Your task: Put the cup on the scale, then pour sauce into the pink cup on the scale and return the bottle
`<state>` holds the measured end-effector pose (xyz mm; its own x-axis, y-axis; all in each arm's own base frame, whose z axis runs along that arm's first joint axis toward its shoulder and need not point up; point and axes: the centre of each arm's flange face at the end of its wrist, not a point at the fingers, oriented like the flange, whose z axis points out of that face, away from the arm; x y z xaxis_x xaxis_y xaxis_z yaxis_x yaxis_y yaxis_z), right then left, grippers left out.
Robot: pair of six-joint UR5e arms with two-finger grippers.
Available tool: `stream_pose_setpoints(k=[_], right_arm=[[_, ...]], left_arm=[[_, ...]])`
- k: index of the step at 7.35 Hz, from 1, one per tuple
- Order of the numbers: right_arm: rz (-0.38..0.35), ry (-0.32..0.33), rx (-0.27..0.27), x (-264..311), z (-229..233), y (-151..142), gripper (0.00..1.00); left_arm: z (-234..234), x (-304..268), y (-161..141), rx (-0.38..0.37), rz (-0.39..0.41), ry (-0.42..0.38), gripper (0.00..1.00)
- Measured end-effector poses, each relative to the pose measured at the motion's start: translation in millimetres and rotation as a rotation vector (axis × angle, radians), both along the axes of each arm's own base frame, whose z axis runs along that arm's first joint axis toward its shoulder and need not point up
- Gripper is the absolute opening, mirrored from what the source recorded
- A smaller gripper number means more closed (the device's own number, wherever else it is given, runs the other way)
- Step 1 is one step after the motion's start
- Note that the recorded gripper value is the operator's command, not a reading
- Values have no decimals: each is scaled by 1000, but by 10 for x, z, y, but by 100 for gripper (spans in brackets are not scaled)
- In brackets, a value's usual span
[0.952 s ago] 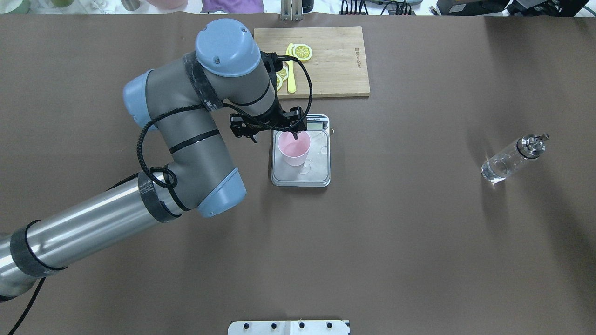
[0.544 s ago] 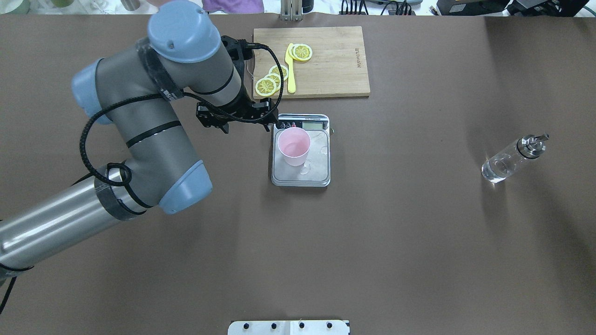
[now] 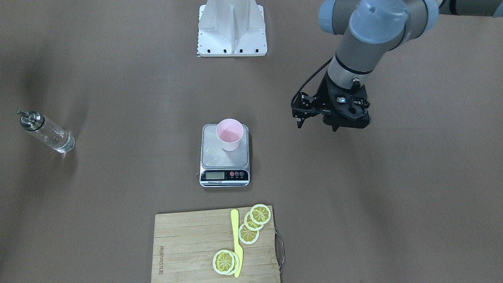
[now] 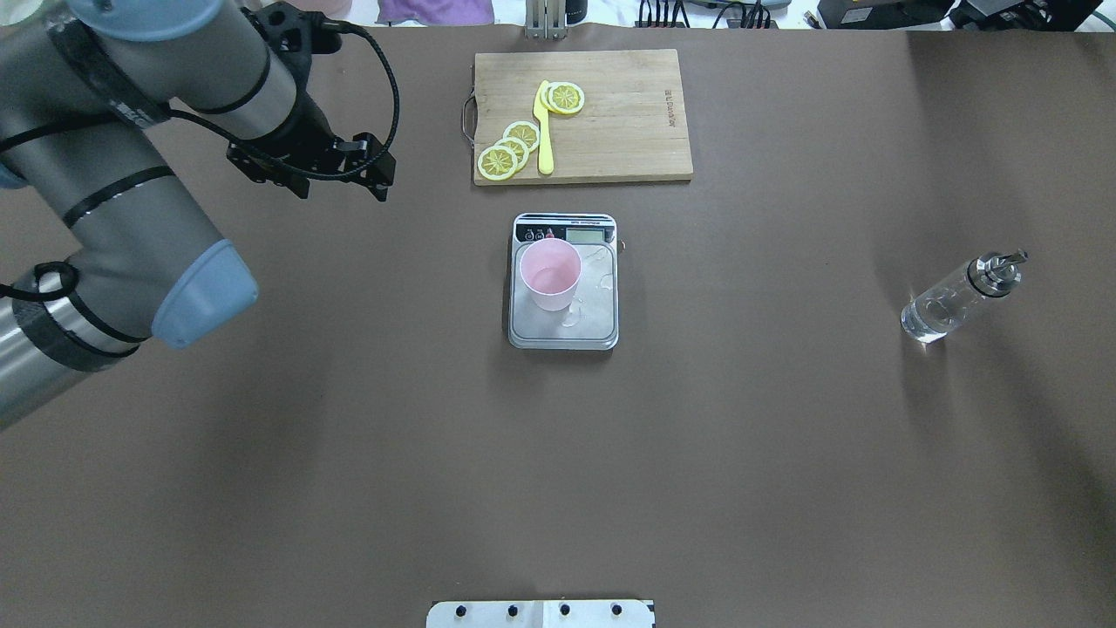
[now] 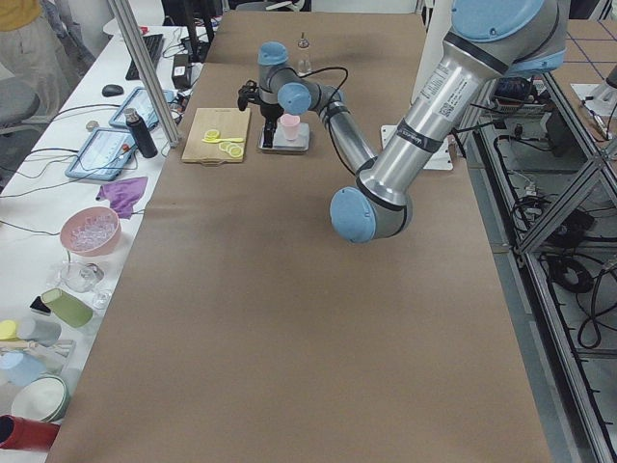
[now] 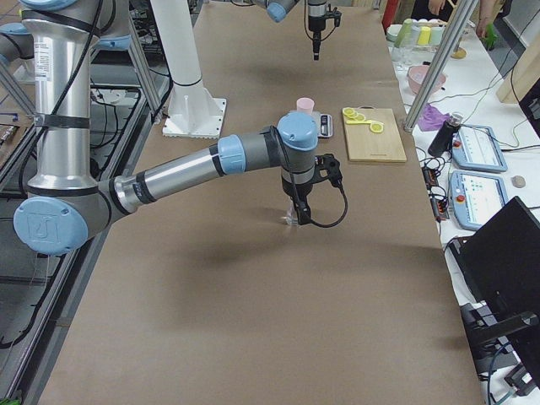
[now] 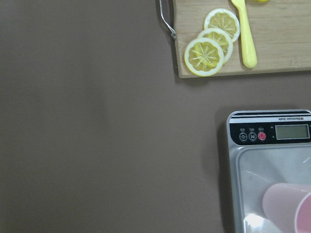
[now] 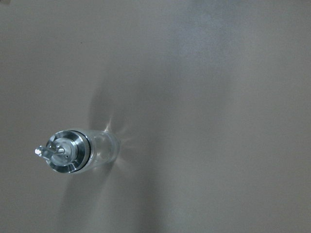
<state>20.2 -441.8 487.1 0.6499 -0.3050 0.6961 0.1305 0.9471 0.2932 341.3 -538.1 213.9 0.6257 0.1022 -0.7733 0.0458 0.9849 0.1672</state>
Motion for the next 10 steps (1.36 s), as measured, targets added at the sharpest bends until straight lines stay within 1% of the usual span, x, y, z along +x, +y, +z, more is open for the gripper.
stream_pose_setpoints(k=[1, 3, 4, 5, 9, 10], right_arm=[[-10, -30, 50, -9, 75, 117, 100], [-42, -103, 180, -37, 344, 308, 100], [-54, -124, 249, -49, 510, 336, 100], [-60, -135, 307, -55, 597, 341, 100], [-68, -145, 454, -57, 557, 351, 100], [-71, -147, 501, -57, 564, 359, 100]], left_arm=[[103, -176, -35, 15, 1, -8, 95], [186, -331, -49, 26, -3, -14, 95], [209, -369, -44, 26, -6, -15, 95], [252, -433, -38, 30, -8, -19, 96], [796, -1026, -72, 86, 36, -74, 96], [936, -1163, -91, 100, 50, -91, 96]])
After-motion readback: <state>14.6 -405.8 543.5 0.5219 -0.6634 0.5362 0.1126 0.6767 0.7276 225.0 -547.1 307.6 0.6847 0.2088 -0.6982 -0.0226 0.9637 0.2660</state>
